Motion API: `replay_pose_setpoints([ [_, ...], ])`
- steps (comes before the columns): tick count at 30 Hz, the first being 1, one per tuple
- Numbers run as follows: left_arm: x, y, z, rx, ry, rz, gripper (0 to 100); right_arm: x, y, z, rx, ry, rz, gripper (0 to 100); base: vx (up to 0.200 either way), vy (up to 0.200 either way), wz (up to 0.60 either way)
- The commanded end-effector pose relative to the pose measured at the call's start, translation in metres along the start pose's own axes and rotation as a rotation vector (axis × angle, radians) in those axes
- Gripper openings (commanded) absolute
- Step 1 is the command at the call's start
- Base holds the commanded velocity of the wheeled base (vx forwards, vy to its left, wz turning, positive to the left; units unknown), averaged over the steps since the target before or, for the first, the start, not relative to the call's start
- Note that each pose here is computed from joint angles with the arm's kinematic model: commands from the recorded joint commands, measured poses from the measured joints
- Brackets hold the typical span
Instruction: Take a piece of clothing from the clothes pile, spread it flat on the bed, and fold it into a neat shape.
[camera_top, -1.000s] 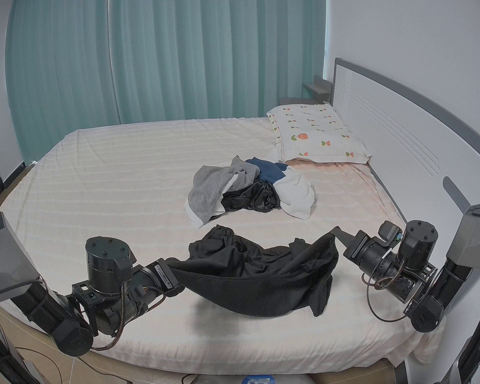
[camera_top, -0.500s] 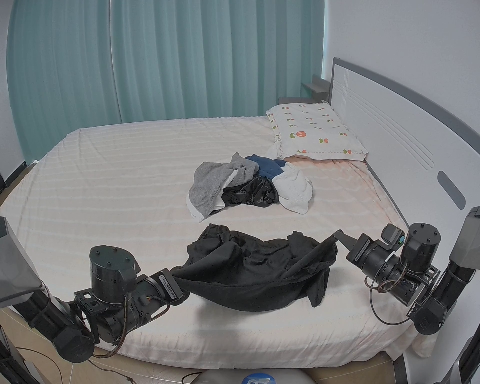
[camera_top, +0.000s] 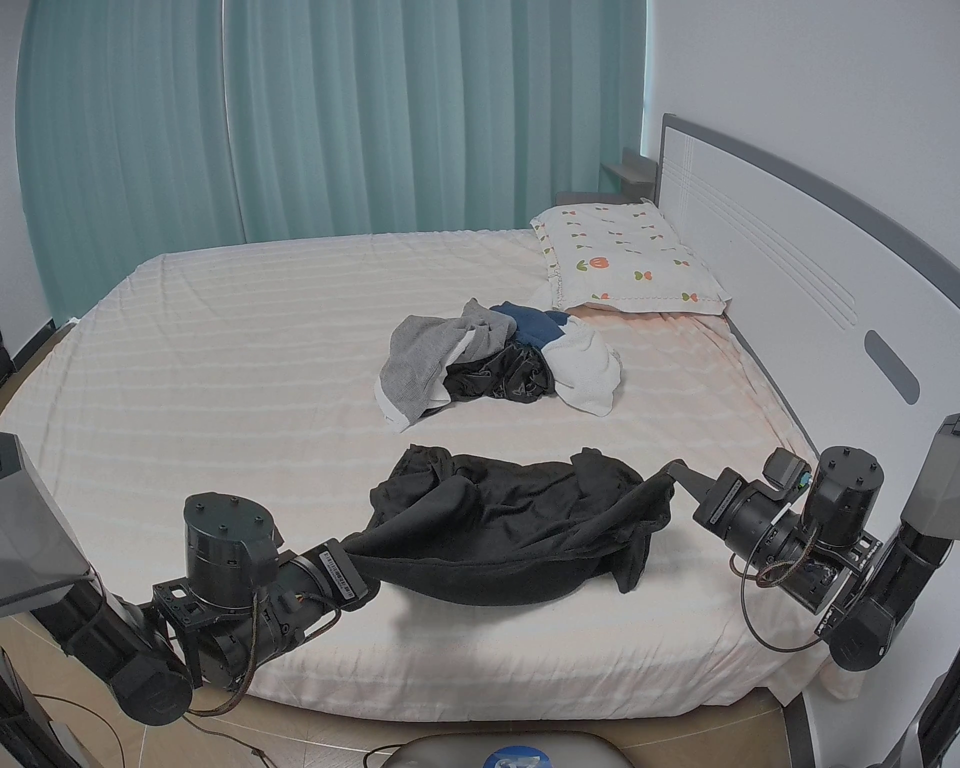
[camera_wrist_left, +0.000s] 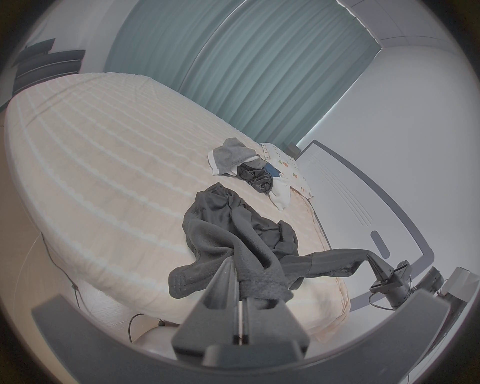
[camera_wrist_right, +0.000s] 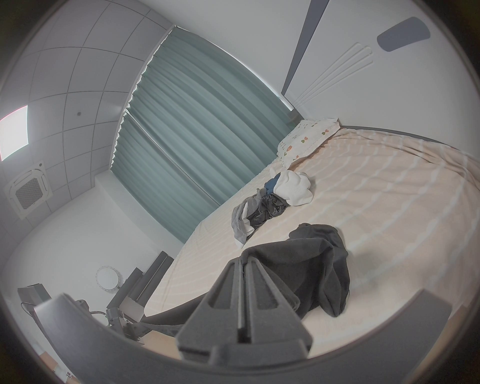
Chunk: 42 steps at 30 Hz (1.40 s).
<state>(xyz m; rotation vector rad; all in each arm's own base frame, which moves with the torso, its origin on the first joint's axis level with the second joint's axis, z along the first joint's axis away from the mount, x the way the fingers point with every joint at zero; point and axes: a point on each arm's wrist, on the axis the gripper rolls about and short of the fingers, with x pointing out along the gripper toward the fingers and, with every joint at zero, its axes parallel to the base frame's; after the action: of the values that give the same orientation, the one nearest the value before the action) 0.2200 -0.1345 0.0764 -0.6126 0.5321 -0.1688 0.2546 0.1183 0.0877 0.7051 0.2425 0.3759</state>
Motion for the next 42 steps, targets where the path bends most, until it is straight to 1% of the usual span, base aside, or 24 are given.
replay_pose_setpoints([
  [1,0.004,0.001,-0.002,0.004,0.006,0.011,0,0.000,0.000,0.000,-0.001,-0.004,0.004,0,0.000,0.000,0.00],
  [8,0.003,0.002,-0.004,0.006,0.013,0.016,0,0.000,0.001,0.000,0.001,-0.002,0.007,0,0.000,0.000,0.00],
  [31,0.001,0.004,0.007,-0.012,-0.027,0.019,0,0.000,0.001,-0.002,-0.004,-0.001,0.001,0,0.000,0.200,0.00],
  [37,-0.004,0.001,0.011,-0.015,-0.052,0.009,0,0.001,0.003,-0.002,-0.011,-0.020,-0.011,0,0.000,0.200,0.00],
  [42,-0.005,0.000,0.013,-0.014,-0.083,0.026,0,0.001,0.009,-0.003,-0.026,-0.044,-0.014,0,0.000,0.200,0.00],
])
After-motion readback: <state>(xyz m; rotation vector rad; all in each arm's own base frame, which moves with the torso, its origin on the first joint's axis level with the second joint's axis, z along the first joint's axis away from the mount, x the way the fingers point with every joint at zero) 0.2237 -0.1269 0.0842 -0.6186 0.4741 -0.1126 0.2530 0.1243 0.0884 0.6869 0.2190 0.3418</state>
